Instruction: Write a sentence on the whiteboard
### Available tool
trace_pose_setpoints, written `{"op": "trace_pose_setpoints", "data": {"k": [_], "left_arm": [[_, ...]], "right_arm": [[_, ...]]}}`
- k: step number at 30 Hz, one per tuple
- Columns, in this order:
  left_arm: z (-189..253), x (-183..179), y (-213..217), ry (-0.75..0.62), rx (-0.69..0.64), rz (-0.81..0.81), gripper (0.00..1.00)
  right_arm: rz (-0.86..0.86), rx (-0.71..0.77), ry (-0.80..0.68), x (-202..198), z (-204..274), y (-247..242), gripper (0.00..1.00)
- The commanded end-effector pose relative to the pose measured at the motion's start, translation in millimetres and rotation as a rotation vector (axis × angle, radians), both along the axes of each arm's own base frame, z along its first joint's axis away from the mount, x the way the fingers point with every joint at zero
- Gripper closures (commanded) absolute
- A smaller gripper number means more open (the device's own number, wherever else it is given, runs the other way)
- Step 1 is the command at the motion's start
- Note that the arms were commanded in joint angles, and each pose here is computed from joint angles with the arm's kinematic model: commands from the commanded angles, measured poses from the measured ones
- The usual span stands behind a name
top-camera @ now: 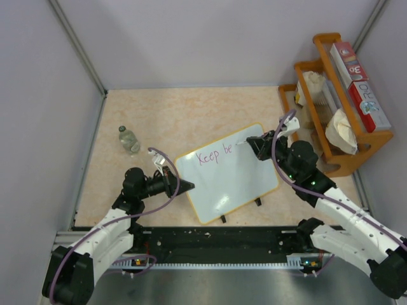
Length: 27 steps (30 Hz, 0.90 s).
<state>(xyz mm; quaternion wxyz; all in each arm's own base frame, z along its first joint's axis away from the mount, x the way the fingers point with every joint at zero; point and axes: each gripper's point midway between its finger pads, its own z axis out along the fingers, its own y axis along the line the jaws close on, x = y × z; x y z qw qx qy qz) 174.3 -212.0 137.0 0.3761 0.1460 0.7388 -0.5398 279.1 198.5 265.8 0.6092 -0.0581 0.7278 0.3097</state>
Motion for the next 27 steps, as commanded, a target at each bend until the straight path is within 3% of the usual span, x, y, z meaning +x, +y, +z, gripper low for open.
{"op": "trace_pose_setpoints", "data": {"k": [1,11,27], "left_arm": [[-33.8,-12.9,3.8,0.003,0.092,-0.050,1.00],[-33.6,-12.6,3.6,0.003,0.091,-0.051,1.00],[-33.6,-12.9,3.7,0.002,0.091,-0.051,1.00]], "right_arm": [[-0.015,0.071,-0.110,8.6,48.9,1.2,1.00],[0.007,0.083,-0.117,20.1,59.0,13.3,1.00],[0.000,0.034,-0.044,22.6,21.2,14.0,1.00]]}}
